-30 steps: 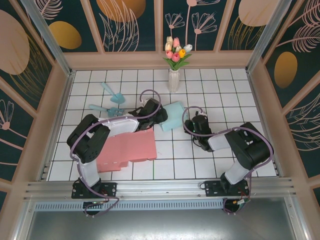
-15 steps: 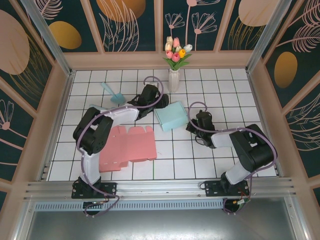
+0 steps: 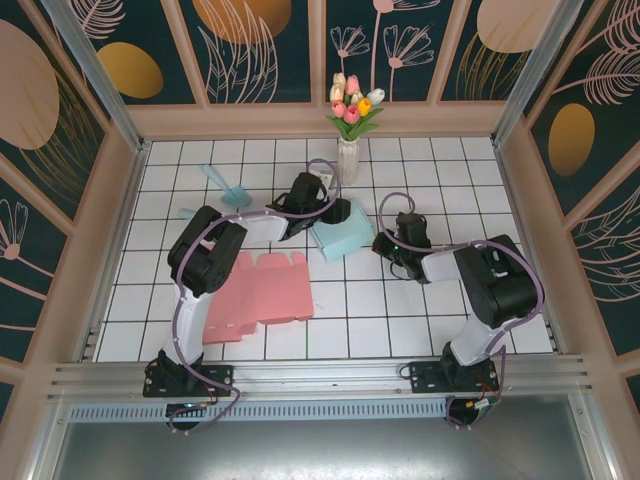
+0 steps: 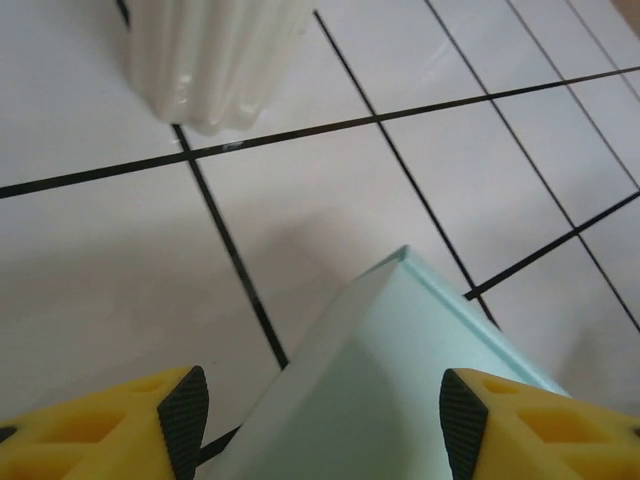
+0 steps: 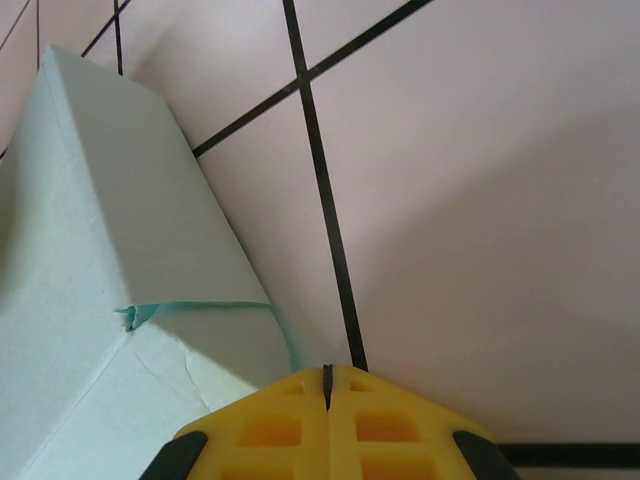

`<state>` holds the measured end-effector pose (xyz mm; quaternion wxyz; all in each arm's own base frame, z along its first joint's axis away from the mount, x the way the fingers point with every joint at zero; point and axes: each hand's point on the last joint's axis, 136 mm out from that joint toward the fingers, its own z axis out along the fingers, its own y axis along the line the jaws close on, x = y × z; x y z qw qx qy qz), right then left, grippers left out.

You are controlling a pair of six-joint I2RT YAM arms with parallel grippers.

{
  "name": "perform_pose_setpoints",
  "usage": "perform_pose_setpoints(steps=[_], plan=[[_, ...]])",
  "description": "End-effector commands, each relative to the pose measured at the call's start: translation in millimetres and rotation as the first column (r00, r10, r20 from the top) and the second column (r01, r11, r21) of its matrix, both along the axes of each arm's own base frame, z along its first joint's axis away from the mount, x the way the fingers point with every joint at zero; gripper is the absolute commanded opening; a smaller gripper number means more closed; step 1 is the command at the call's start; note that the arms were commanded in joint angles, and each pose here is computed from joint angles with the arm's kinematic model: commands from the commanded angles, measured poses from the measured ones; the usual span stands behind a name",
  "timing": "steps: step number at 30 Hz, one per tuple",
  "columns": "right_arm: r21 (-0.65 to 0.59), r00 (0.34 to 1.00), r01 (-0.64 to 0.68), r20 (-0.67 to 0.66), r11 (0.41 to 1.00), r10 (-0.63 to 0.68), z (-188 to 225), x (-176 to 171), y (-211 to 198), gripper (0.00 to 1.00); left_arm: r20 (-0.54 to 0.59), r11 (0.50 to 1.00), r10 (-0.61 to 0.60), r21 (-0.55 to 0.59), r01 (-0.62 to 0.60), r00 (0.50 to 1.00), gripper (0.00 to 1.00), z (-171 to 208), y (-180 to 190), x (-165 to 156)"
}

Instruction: Fold the paper box

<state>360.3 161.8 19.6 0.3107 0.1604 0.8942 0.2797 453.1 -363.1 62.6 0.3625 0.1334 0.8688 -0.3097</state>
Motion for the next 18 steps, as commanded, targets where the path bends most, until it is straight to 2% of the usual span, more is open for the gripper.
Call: perform_pose_setpoints(steps=[1,5,8,15,18], plan=[[0.005,0.998,-0.052,-0.040,0.999,0.053,-11,0,7,0.03,-0.078,0.987,-0.135,-0.098,0.127,0.988,0.62,-20,-22,-29],[0.013,0.994,-0.087,-0.058,0.996,0.088,-17,4,13,0.02,-0.125,0.958,-0.206,-0.226,0.174,0.971,0.59,-22,-30,-54],[0.035,0.991,-0.117,-0.064,0.993,0.119,-19,8,21,0.01,-0.167,0.939,-0.249,-0.281,0.196,0.954,0.57,-25,-38,-70],[0.069,0.986,-0.152,-0.061,0.986,0.156,-17,18,34,0.01,-0.208,0.913,-0.360,-0.280,0.298,0.909,0.56,-22,-73,-121],[0.062,0.986,-0.150,-0.062,0.987,0.154,-16,21,34,0.01,-0.242,0.941,-0.291,-0.248,0.231,0.925,0.55,-25,-68,-117]])
